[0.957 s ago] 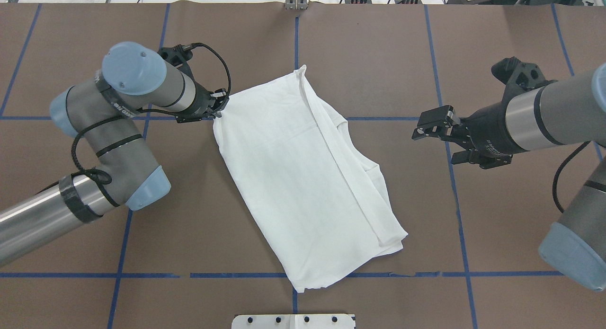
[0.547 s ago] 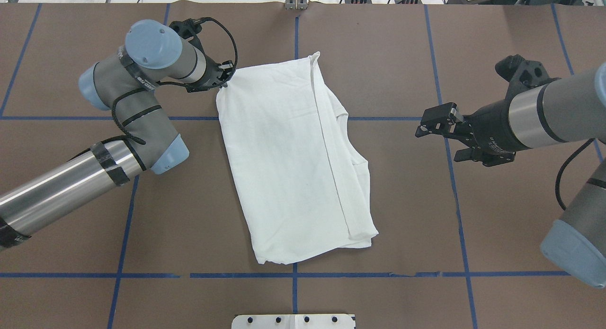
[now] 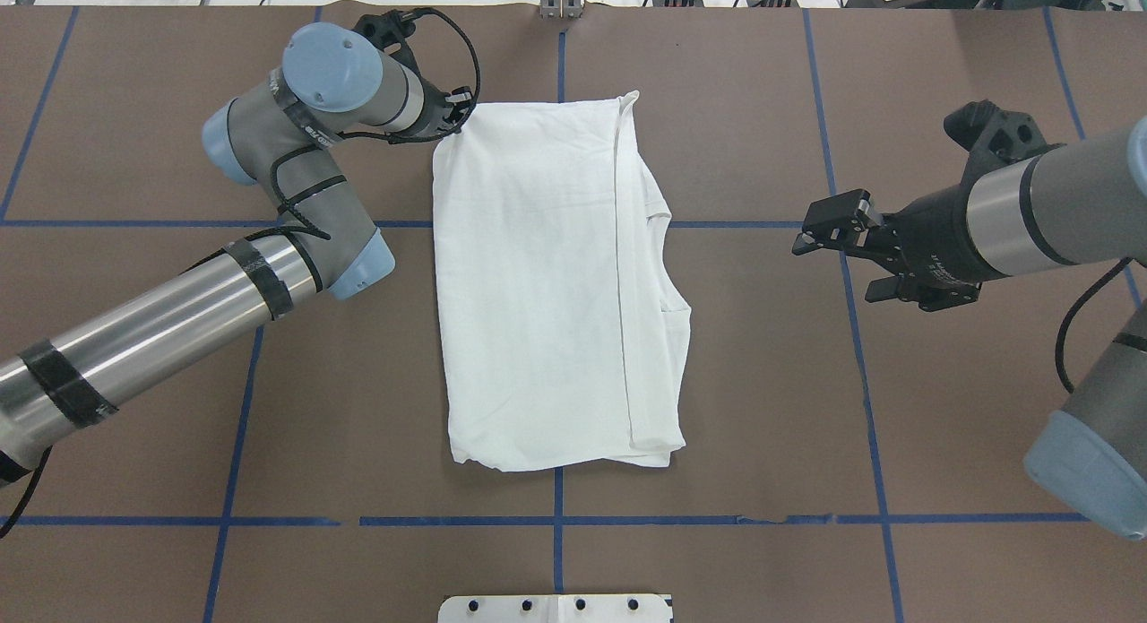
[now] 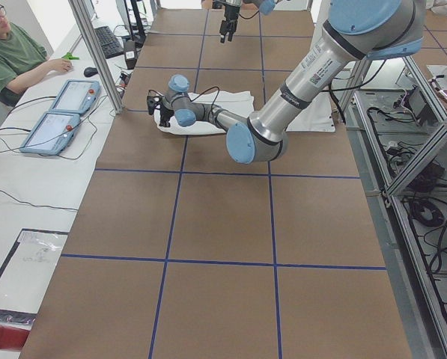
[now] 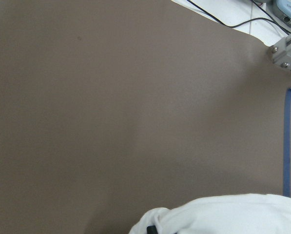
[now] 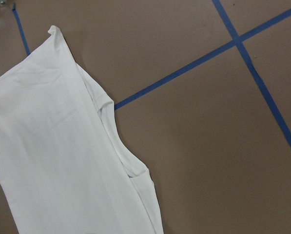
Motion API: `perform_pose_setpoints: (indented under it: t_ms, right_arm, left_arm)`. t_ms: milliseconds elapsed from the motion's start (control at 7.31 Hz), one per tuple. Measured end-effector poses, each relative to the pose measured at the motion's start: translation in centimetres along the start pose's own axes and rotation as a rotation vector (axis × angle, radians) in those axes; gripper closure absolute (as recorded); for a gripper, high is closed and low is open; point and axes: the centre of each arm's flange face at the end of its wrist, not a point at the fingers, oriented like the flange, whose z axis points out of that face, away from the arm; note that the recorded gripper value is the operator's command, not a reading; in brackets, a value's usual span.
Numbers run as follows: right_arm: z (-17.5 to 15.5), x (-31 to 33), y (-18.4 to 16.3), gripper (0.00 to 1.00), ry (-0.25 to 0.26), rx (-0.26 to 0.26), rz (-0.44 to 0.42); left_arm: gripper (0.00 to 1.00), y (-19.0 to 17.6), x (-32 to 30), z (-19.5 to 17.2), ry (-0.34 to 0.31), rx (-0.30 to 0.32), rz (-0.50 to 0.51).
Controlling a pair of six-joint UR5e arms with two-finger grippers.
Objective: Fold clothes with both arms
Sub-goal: 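Pull the shirt corner with the left gripper away from the robot, rotating it, then release the shirt with the left gripper while the right gripper reaches its far corner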
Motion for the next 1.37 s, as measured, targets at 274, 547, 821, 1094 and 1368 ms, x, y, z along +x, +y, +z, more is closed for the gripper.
perform_pose_setpoints:
  t_ms: [274, 547, 821, 1094, 1368]
  right_arm:
    - [0.3, 0.2, -0.5, 0.00, 0.007, 0.008, -0.007]
    - [0.4, 0.2, -0.9, 0.00, 0.011, 0.013, -0.019]
    - [1.7, -0.2, -1.9, 0.00, 0.029, 0.030, -0.095]
    - [5.7, -3.2, -3.9, 0.00, 0.055, 0.050, -0.141]
    - [10.2, -7.5, -6.0, 0.00, 0.125, 0.073, -0.221]
  left_arm:
    - [0.00, -0.2, 0.3, -0.1, 0.017, 0.017, 0.002]
    - [0.00, -0.8, 1.1, -0.6, 0.029, 0.028, 0.005]
    - [0.00, -4.0, 0.4, -2.0, 0.029, 0.041, 0.040]
    - [0.00, -6.0, -3.8, -5.2, 0.057, -0.025, 0.089]
    - [0.00, -5.8, -9.0, -10.8, 0.097, -0.080, 0.149]
